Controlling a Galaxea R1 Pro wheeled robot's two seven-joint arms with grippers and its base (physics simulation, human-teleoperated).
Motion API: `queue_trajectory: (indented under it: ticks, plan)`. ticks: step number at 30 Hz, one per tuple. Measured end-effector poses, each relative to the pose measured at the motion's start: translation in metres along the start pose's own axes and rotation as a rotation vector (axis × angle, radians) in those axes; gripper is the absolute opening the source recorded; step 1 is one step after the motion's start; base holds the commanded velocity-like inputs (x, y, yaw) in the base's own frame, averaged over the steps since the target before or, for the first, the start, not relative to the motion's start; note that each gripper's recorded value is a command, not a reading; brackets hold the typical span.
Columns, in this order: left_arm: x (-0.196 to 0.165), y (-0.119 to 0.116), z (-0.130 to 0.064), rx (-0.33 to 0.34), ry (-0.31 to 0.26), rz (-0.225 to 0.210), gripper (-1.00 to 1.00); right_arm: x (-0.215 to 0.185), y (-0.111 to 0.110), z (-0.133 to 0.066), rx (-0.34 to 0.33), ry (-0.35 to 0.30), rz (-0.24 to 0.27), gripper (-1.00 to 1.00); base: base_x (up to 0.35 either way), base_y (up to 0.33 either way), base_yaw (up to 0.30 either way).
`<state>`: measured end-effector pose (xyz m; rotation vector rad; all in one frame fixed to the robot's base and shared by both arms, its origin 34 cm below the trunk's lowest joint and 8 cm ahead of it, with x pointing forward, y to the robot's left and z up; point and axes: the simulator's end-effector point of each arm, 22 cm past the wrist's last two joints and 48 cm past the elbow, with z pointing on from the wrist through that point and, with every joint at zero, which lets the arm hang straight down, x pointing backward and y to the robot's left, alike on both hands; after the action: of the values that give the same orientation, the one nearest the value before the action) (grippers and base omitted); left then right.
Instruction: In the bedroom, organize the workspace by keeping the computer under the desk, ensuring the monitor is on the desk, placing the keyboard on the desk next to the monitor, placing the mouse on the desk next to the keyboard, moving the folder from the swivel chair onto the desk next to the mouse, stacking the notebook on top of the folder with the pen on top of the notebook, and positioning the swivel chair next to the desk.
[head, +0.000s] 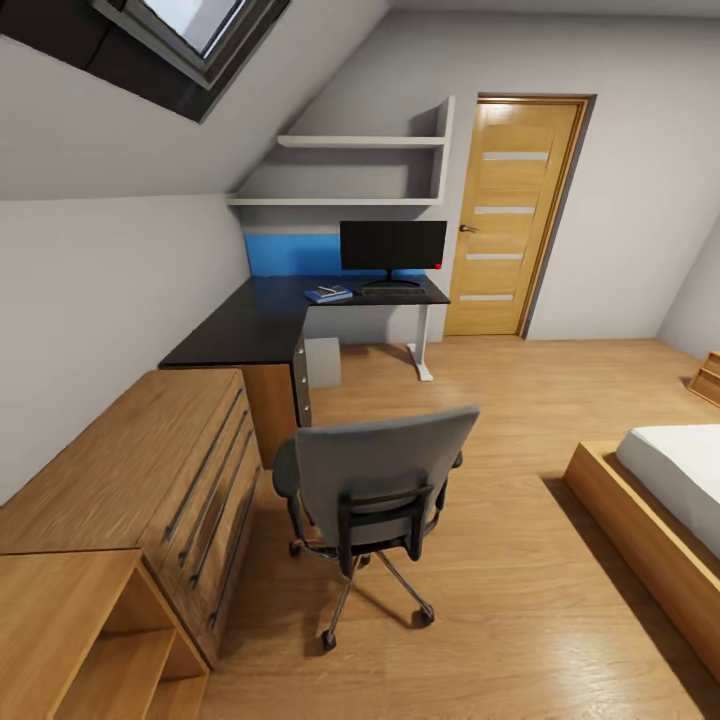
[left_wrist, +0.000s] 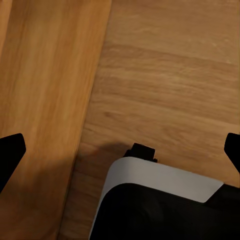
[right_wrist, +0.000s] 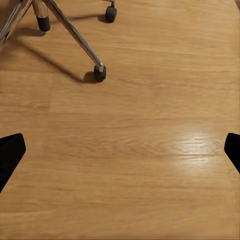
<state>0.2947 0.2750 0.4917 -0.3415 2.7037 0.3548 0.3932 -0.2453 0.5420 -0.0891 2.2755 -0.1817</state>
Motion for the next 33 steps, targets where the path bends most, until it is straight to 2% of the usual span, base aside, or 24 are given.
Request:
queue_trajectory:
  ticks: [6,7,33]
  plan:
    - [-0.001,-0.004,0.002,0.005,-0.005,-0.003,1.00,0.002,0.001,0.002,0.000,-0.002,0.001,1.00,-0.002,0.004,0.000]
    - [0.001,-0.012,0.002,0.014,0.000,-0.008,1.00,0.002,0.001,0.003,0.000,-0.004,0.001,1.00,0.000,0.000,0.000]
    - [0.026,-0.030,0.037,0.024,0.015,-0.011,1.00,0.036,0.007,0.030,0.000,-0.007,0.000,1.00,0.000,0.000,0.000]
